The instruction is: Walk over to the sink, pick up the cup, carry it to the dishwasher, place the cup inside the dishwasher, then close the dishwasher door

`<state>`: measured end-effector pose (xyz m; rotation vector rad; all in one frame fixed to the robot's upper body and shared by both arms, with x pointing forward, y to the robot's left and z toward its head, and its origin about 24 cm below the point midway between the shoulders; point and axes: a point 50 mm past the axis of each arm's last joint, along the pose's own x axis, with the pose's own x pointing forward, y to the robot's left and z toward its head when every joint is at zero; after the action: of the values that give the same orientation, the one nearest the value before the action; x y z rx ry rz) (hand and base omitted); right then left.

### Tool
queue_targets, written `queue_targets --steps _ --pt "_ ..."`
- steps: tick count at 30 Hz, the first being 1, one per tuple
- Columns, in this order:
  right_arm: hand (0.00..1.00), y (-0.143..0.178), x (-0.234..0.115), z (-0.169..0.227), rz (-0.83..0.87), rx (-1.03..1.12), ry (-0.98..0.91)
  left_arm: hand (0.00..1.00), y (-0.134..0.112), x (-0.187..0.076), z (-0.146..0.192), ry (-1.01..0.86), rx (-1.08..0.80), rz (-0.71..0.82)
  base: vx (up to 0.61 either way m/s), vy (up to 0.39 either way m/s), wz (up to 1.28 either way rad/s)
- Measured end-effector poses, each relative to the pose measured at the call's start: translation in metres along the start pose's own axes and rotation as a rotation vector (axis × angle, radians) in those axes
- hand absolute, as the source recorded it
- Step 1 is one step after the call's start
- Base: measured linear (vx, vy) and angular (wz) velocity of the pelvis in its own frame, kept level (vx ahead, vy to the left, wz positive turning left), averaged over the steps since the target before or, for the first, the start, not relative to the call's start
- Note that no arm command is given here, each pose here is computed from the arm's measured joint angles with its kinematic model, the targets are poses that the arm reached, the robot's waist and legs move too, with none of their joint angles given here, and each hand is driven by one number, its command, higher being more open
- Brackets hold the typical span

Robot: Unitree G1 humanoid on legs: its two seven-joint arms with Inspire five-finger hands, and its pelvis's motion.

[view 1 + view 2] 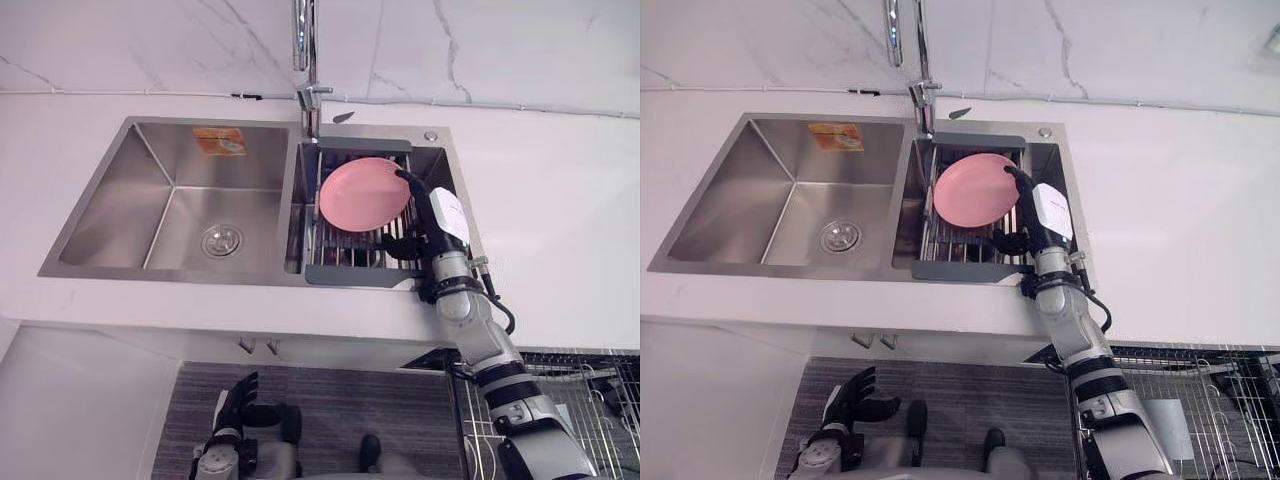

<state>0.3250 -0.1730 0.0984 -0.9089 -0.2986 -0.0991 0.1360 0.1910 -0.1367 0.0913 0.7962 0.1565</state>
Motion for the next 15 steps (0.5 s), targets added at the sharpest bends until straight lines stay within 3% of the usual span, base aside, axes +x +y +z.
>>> queue_targets --steps 15 --pt "0.9 -0.012 0.025 0.008 0.017 -0.207 -0.077 0.9 -0.001 0.003 0.007 -0.024 -0.017 -0.003 -0.05 0.005 0.03"
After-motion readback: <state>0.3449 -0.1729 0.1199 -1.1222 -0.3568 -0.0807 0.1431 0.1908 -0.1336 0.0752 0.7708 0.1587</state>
